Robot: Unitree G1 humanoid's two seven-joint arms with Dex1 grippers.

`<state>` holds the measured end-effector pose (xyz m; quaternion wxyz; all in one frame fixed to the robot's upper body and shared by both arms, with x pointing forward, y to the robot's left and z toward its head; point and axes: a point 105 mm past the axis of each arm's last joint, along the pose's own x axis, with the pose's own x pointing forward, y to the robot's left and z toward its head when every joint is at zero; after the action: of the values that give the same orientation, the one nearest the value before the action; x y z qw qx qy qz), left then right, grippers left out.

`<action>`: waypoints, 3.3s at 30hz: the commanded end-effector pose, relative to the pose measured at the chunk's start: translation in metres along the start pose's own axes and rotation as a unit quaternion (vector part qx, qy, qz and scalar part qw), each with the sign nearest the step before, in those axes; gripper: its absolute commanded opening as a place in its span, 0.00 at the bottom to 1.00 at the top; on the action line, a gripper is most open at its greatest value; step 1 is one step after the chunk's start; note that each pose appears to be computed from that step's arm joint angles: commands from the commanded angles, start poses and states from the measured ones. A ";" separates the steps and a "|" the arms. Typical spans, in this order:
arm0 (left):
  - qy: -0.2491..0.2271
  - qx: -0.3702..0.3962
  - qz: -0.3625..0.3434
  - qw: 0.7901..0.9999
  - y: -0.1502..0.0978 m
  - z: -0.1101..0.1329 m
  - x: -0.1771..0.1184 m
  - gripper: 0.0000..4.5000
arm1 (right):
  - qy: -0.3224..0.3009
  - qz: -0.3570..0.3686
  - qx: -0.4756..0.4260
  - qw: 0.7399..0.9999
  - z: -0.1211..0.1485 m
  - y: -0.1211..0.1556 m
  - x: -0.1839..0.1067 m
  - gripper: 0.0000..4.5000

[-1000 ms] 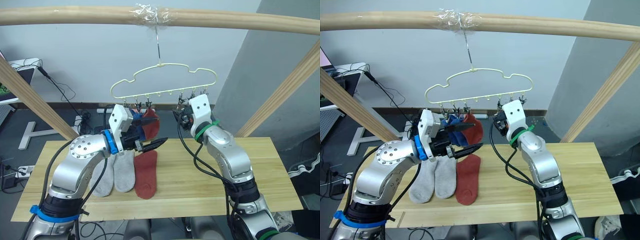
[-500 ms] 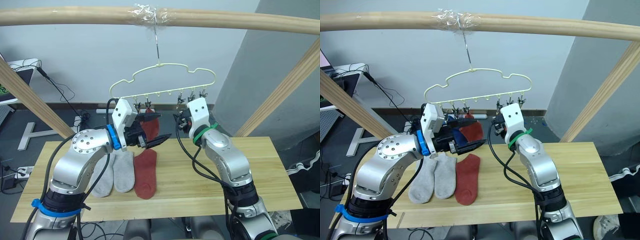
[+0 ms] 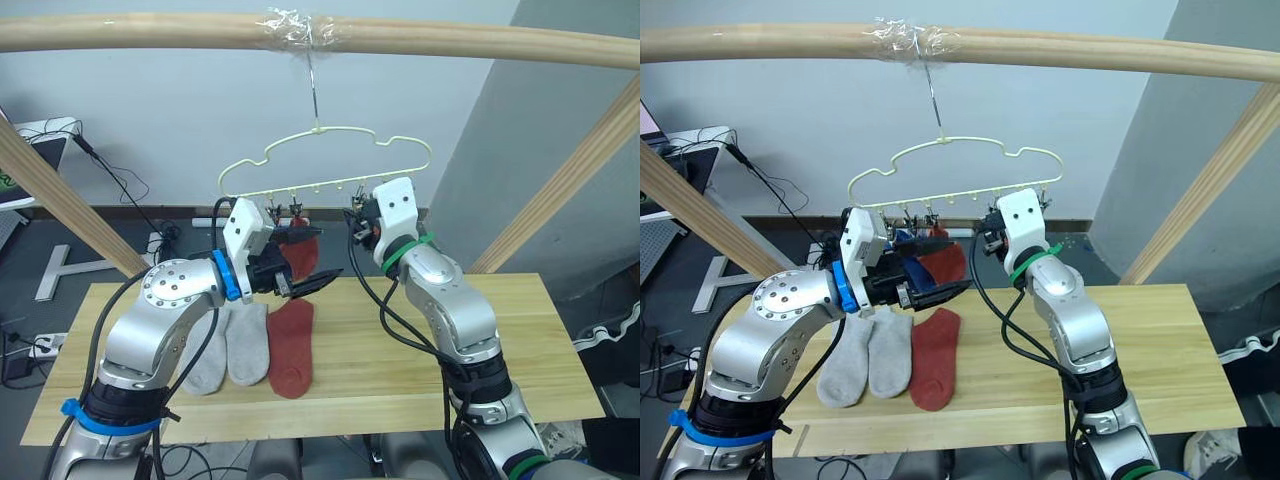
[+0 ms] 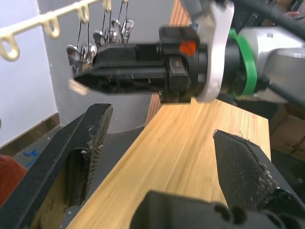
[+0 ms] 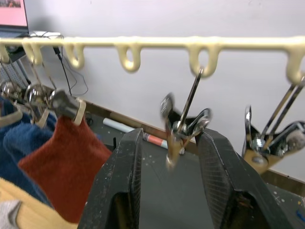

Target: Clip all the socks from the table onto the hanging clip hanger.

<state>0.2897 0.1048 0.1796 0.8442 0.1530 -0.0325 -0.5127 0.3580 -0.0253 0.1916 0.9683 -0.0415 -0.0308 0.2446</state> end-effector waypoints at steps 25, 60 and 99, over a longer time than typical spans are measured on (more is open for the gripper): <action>-0.011 0.023 0.002 1.000 0.001 -0.004 -0.005 0.87 | -0.043 -0.012 0.023 0.999 0.019 0.000 0.011 0.39; 0.237 -0.091 0.100 0.962 0.000 -0.166 0.008 1.00 | -0.057 -0.004 0.038 0.998 0.027 0.006 0.012 0.00; -0.029 0.074 0.096 0.992 0.003 -0.070 0.062 0.00 | -0.062 0.004 0.063 0.996 0.034 0.009 0.009 0.00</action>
<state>0.3359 0.0726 0.0880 0.8820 0.1713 -0.0534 -0.4358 0.3660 -0.0131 0.1995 0.9696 0.0151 -0.0345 0.2419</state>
